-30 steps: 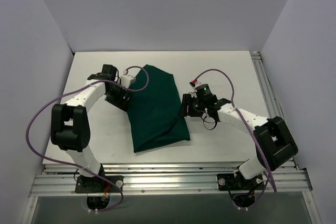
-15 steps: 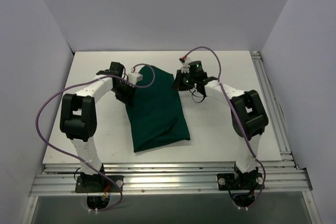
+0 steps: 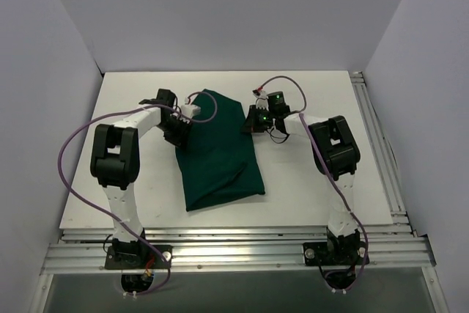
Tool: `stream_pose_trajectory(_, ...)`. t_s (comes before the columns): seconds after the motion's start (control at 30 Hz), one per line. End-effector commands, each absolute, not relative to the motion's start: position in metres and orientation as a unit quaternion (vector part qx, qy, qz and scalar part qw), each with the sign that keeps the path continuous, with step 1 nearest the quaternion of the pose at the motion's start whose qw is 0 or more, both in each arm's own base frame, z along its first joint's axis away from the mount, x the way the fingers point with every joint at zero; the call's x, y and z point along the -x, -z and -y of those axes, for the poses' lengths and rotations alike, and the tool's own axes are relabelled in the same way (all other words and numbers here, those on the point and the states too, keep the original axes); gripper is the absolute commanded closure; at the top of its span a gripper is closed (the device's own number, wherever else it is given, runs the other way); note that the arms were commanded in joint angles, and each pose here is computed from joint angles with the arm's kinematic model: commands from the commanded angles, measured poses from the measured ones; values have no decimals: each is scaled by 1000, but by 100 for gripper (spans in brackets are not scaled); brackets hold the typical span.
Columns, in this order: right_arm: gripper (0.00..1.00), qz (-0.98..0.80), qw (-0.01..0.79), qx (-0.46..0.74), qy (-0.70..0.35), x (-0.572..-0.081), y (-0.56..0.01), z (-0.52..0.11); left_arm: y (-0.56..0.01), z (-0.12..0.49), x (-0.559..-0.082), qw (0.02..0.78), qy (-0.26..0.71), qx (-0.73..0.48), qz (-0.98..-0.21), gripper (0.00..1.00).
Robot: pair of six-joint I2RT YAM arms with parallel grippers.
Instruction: Prepare the surgical pack
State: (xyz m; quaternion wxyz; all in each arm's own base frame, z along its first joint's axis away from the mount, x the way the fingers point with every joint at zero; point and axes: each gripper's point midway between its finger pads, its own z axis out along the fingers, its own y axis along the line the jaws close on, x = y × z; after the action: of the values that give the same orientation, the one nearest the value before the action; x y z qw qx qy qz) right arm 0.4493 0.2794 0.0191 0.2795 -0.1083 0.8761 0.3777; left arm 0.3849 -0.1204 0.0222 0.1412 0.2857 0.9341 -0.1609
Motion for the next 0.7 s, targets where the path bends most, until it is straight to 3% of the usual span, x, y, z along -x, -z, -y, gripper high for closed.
stream_pose_trajectory(0.0,100,-853,317,126,-394,-472,-61,-287,-52,123,-416,202,157,-297,-920,72)
stream_pose_trajectory(0.17,100,-846,346,111,-390,-509,-73,-292,-83,113,-448,257,146,-269,-917,71)
stream_pose_trajectory(0.47,100,-865,307,27,-395,-532,-11,-294,-23,100,-455,204,134,-245,-938,71)
stream_pose_trajectory(0.67,100,-866,303,0,-397,-542,-8,-291,-4,92,-464,192,126,-232,-945,71)
